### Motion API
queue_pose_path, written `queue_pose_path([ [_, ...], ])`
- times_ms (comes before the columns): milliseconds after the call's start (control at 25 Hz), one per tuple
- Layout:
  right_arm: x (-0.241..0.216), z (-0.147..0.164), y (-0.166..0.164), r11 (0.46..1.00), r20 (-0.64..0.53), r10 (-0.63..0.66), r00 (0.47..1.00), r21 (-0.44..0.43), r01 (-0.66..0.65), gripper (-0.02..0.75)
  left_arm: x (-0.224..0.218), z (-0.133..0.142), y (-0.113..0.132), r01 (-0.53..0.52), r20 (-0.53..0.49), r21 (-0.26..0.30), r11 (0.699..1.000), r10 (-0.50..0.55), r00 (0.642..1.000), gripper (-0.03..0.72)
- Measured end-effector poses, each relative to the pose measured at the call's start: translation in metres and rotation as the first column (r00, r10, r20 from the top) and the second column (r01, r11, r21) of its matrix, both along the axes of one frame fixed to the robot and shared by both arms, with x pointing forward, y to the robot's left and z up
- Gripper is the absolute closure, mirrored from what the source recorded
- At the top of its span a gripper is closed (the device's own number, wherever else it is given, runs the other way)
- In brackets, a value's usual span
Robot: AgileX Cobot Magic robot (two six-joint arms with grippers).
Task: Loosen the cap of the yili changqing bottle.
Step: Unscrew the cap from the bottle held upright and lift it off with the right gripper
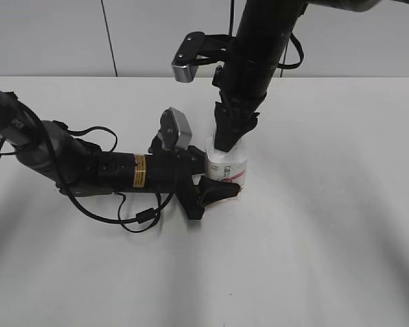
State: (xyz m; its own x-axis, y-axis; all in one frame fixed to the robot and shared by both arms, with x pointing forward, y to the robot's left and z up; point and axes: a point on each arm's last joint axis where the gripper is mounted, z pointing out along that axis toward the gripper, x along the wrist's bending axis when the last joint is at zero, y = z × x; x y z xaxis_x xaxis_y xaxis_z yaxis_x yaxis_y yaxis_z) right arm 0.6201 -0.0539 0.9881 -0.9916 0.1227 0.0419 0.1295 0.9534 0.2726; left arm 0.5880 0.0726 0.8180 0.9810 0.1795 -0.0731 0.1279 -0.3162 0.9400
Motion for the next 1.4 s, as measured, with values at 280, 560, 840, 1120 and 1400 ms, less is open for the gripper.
queue_pose_path([
  [280, -0.0003, 0.0000, 0.0000, 0.962, 0.075, 0.272, 0.959, -0.008, -0.273, 0.342, -0.0001, 0.0000, 0.0000, 0.001, 0.000, 0.000, 1.000, -0.001, 1.000, 0.276],
  [560, -0.0004, 0.0000, 0.0000, 0.954, 0.082, 0.300, 0.950, -0.010, -0.300, 0.342, -0.0001, 0.0000, 0.0000, 0.001, 0.000, 0.000, 1.000, -0.001, 1.000, 0.276],
  [840, -0.0004, 0.0000, 0.0000, 0.953, 0.083, 0.302, 0.950, -0.011, -0.302, 0.342, -0.0001, 0.0000, 0.0000, 0.001, 0.000, 0.000, 1.000, -0.001, 1.000, 0.276],
  [1120, -0.0005, 0.0001, 0.0002, 0.953, 0.082, 0.301, 0.950, -0.008, -0.301, 0.342, -0.0001, 0.0000, 0.0000, 0.001, 0.000, 0.000, 1.000, -0.001, 1.000, 0.276],
  [1400, -0.0005, -0.0002, 0.0002, 0.964, 0.072, 0.266, 0.961, -0.004, -0.266, 0.262, -0.0003, 0.0000, -0.0001, 0.004, 0.001, 0.000, 1.000, -0.004, 1.000, 0.277],
])
